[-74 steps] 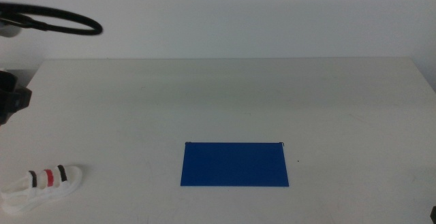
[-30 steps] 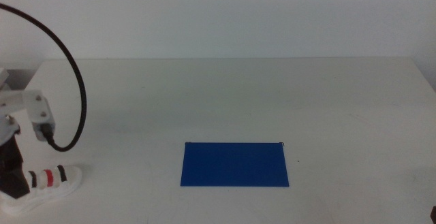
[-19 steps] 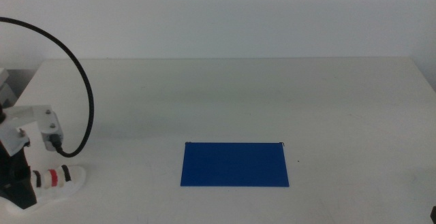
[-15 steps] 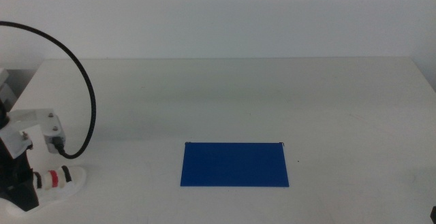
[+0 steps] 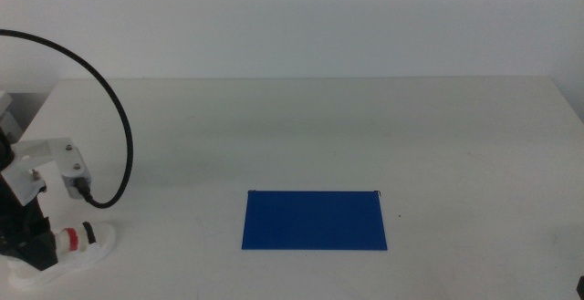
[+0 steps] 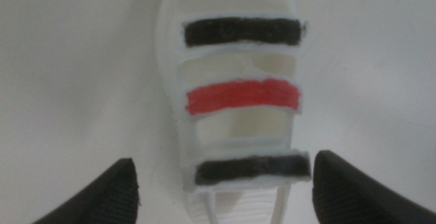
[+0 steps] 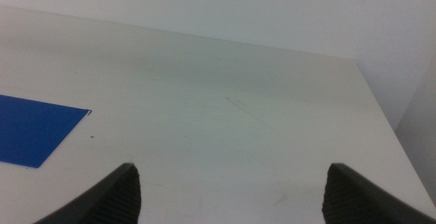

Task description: Use one arm to grab the shoe from the table and place it on the mat.

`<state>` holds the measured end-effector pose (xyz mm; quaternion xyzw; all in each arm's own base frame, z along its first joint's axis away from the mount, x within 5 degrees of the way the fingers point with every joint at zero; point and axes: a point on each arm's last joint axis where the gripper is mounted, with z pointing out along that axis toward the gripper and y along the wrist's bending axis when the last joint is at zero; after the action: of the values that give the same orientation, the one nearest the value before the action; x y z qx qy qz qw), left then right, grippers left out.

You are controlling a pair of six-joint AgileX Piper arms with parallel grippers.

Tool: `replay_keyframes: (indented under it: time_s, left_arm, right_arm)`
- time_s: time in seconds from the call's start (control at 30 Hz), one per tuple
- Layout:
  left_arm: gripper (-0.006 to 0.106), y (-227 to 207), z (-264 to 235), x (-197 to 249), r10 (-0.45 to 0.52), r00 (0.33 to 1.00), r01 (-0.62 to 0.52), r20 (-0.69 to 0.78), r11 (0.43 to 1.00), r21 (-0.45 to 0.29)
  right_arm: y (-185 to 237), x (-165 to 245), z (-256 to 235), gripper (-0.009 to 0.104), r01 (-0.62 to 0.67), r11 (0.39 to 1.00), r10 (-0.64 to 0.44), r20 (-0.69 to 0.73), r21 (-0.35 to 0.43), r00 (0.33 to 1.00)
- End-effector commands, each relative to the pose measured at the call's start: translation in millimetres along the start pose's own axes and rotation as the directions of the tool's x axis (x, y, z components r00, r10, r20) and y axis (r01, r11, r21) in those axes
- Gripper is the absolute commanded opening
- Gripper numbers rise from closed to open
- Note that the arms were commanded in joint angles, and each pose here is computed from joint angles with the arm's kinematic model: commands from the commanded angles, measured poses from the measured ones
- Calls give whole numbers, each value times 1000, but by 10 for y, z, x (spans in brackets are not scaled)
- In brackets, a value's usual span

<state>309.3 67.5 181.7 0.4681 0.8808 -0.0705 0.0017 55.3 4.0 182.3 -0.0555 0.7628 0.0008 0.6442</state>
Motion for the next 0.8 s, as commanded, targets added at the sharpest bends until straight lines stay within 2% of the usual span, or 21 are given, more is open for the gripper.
replay_keyframes:
  time_s: [0.0, 0.23, 0.33, 0.57, 0.77]
  left_arm:
    - [81, -43, -194, -39, -16, 999, 18, 40, 999, -45]
    - [63, -51, -188, -43, -96, 994, 98, 45, 995, -36]
    - [56, -102, -105, -49, -95, 995, 96, 39, 995, -17]
    - [56, -135, 65, -123, -73, 995, 78, 61, 993, -87]
    - [53, -160, 69, -128, -103, 993, 106, 53, 992, -64]
  right_arm:
    - [-3, -48, 5, 78, 21, 1000, -21, 64, 4, 998]
    - [-3, -48, 5, 78, 21, 1000, -21, 64, 4, 998]
    - [-3, -48, 5, 78, 21, 1000, -21, 64, 4, 998]
    - [-3, -48, 5, 78, 21, 1000, -21, 64, 4, 998]
    - [-3, -48, 5, 78, 21, 1000, -21, 64, 4, 998]
